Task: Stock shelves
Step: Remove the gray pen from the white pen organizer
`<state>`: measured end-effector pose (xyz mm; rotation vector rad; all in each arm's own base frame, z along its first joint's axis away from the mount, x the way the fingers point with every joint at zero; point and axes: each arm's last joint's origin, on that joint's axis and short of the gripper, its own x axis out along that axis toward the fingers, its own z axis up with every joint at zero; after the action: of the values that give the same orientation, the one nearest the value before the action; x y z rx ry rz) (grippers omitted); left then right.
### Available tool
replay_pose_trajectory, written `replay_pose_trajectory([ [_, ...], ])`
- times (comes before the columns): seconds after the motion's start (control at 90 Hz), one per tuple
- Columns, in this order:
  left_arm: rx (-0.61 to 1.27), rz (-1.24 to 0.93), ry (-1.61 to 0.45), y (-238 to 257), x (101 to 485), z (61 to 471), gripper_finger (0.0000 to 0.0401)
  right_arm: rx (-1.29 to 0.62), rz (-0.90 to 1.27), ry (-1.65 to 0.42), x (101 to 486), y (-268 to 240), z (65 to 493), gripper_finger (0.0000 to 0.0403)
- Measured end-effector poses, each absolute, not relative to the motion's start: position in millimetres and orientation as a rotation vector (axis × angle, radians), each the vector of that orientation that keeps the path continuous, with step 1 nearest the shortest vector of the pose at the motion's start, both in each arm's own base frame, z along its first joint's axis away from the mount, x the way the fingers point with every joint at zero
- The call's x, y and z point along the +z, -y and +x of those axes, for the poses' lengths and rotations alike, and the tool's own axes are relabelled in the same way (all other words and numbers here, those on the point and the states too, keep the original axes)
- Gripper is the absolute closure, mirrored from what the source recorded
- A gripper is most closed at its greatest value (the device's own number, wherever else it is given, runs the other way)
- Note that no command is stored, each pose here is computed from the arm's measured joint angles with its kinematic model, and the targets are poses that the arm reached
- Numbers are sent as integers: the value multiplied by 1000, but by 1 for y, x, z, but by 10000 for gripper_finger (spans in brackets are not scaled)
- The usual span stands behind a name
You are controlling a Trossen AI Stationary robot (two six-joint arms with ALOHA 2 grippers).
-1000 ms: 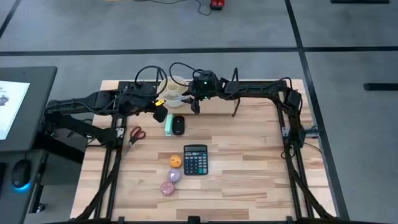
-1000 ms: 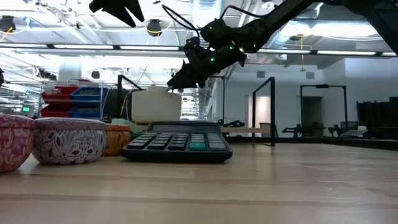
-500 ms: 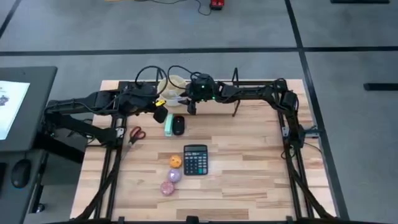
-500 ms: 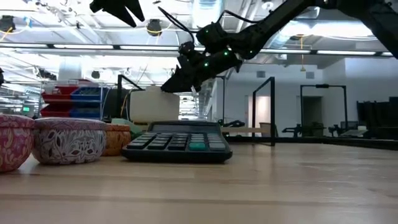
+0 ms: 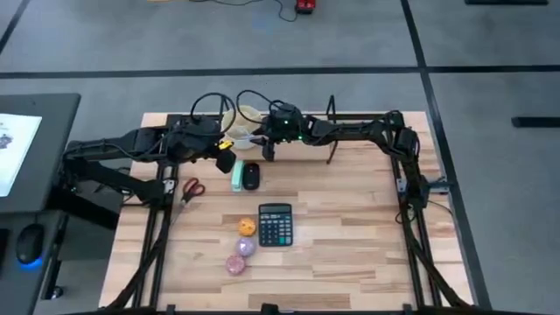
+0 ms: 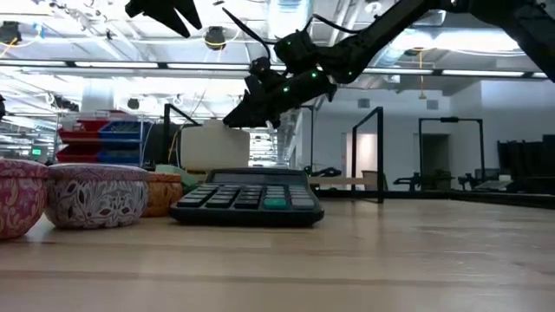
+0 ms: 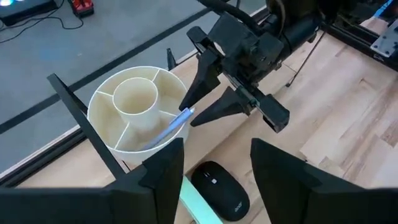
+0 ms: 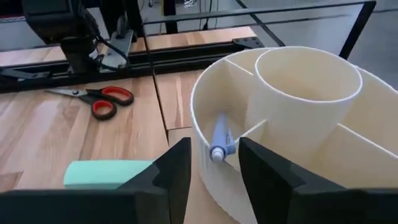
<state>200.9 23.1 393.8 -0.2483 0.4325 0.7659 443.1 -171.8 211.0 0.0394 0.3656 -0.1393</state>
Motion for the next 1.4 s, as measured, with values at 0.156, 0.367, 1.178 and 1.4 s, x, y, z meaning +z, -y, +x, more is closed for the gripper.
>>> replay_pose_trajectory([
  [0.156,767,-250,-432,-23,394,201,237,-179,28,-366,211,170,444,279],
  [0.367,767,-250,-433,-23,394,201,237,-186,24,-361,212,170,444,265],
  [1.178,767,-250,-433,-23,394,201,237,-184,25,-369,211,169,445,397],
  [1.4,767,-250,-432,-23,394,201,237,-188,48,-359,214,169,444,400],
])
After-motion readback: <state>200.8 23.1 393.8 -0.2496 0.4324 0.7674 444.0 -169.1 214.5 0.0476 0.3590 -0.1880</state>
